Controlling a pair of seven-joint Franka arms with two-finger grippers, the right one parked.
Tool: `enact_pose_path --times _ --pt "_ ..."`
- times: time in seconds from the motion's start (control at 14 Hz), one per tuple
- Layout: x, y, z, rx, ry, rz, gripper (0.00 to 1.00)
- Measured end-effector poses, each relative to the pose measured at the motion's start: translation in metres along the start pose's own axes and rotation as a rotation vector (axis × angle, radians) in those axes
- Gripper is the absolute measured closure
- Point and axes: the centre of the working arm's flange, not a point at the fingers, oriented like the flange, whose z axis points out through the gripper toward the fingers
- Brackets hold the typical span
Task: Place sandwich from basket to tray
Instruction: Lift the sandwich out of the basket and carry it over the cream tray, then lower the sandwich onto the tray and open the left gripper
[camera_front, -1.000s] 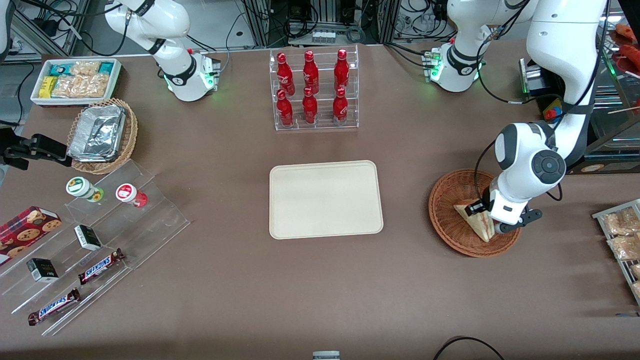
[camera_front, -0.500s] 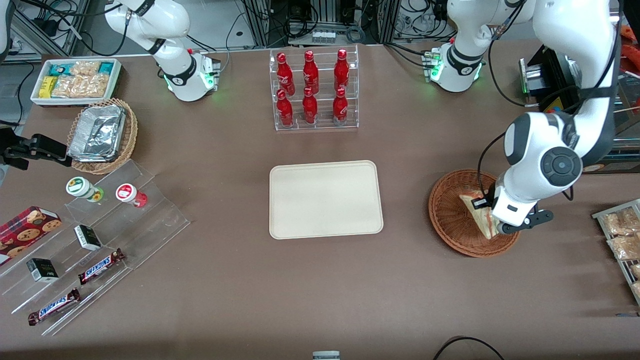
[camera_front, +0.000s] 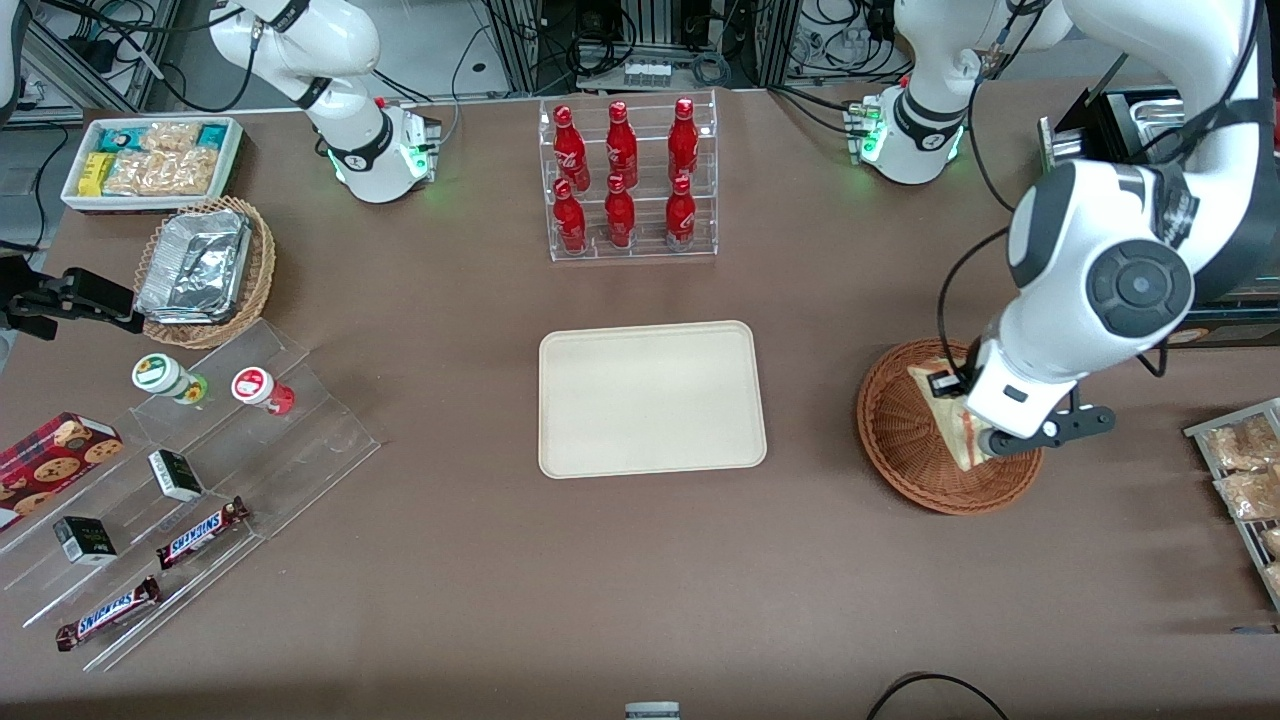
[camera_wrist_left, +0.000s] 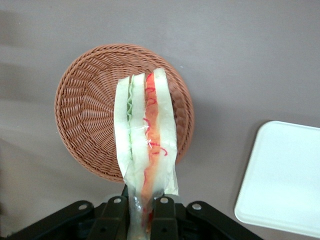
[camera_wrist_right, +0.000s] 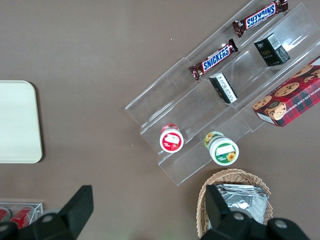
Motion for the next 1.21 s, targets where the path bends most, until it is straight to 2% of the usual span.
enact_pose_path --times 0.43,0.64,1.0,1.21 --pt "-0.049 0.089 -0.036 -0.008 0.034 0.142 0.83" --pt "-0.068 0.132 -0.031 -0.040 0.011 0.197 0.83" --pt "-0.102 0.210 0.005 -0.017 -0.018 0.273 0.83" --pt "-0.120 0.261 0.032 -0.033 0.010 0.270 0.83"
